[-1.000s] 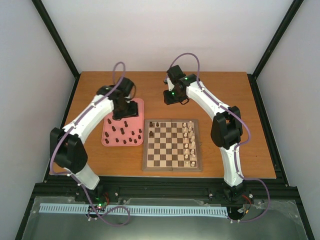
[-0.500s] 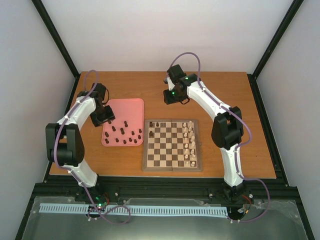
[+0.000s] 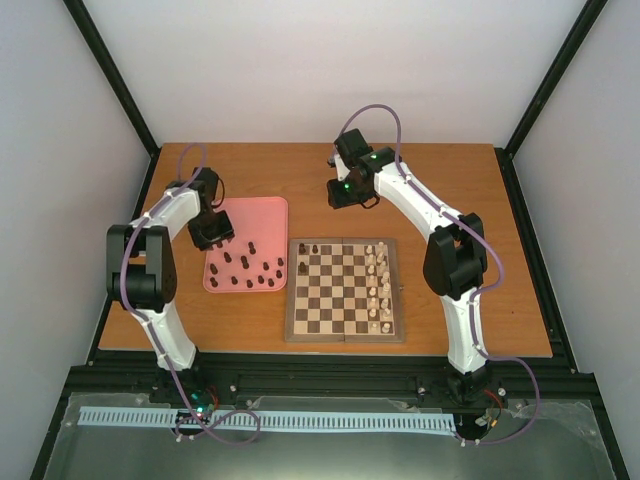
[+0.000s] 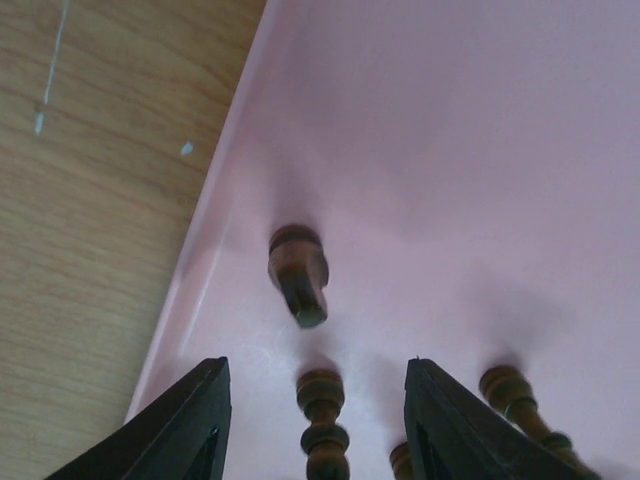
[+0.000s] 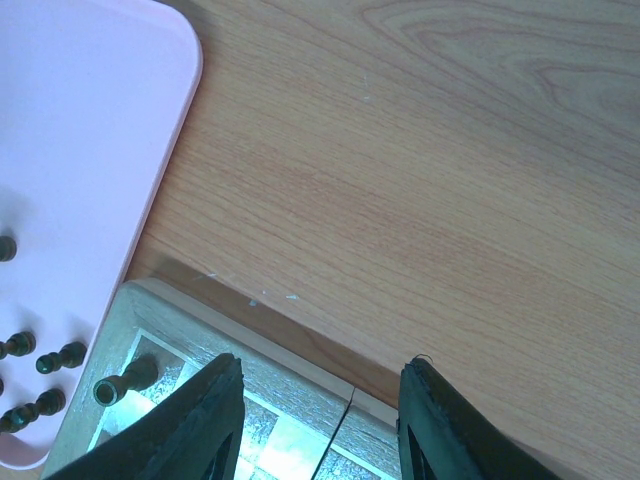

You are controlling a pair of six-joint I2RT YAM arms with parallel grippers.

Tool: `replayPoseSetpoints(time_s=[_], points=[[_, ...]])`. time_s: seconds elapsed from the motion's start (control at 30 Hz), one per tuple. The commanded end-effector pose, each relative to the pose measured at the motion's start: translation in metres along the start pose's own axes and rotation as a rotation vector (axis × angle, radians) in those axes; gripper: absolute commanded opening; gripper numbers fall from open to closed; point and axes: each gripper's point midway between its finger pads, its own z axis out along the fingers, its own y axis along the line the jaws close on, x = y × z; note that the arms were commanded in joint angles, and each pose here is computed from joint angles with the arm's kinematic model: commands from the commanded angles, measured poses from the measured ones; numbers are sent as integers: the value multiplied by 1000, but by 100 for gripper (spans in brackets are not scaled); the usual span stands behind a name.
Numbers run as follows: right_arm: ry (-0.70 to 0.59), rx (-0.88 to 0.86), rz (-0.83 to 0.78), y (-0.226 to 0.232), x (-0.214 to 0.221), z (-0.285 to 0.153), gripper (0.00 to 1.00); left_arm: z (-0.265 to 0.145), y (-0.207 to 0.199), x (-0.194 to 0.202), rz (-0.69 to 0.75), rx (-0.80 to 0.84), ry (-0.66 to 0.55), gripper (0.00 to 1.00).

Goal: Set up the chess pieces on the board
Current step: Pick up the chess piece from the storage box.

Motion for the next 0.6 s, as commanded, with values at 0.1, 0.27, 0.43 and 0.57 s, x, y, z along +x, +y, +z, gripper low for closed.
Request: replayPoseSetpoints(time_s=[0.1, 0.27, 0.43, 0.57], points=[[-14, 4, -11, -3, -4, -11, 44, -4, -8, -34, -14, 20, -69, 47], [-14, 5, -17, -3, -8, -10, 44, 3, -7, -37, -13, 7, -57, 46], [-7, 7, -17, -3, -6, -7, 44, 8, 0, -39, -22, -5, -54, 43], [0, 1, -15, -3, -5, -4, 44, 10, 1, -40, -21, -6, -55, 40]])
